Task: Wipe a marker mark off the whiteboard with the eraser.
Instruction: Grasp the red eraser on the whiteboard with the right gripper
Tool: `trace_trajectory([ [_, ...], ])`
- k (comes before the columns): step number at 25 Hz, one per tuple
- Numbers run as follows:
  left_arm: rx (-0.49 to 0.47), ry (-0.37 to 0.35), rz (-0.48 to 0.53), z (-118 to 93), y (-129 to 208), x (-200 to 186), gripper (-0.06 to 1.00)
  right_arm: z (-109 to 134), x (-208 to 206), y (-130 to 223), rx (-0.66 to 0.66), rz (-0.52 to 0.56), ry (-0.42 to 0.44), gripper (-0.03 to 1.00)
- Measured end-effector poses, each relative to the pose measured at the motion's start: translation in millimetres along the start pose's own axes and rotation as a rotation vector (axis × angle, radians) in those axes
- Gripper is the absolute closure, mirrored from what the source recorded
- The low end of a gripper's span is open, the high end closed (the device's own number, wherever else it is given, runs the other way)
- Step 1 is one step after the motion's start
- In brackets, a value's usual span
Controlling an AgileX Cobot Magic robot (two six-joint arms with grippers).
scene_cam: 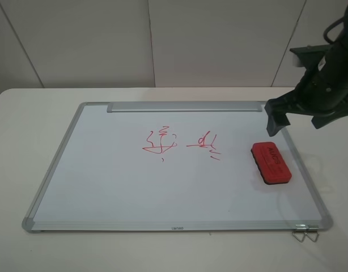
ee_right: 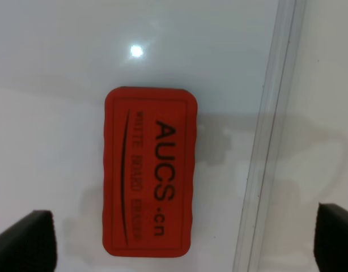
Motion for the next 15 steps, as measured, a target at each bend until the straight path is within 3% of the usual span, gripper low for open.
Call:
trace_trajectory([
  [7, 0.000, 0.000, 0.000, 0, 0, 0, 0.17, 2, 4, -5, 0.034, -0.021, -0.008, 0.14],
  [15, 0.000, 0.000, 0.000, 0, 0, 0, 0.17, 5, 49, 4, 0.025, 0.099, 0.027, 0.14],
])
Point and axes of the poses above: a point on each arm's last joint axis where the gripper is mounted, x pointing out along that axis toward the gripper, z along the wrist's bending axis when the last joint is at zero, y = z × x, the point moved 8 cm from there along x, pointing out along that axis toward the gripper, and after that the axes turned 12 degrees about x, right-handed, at the moved point
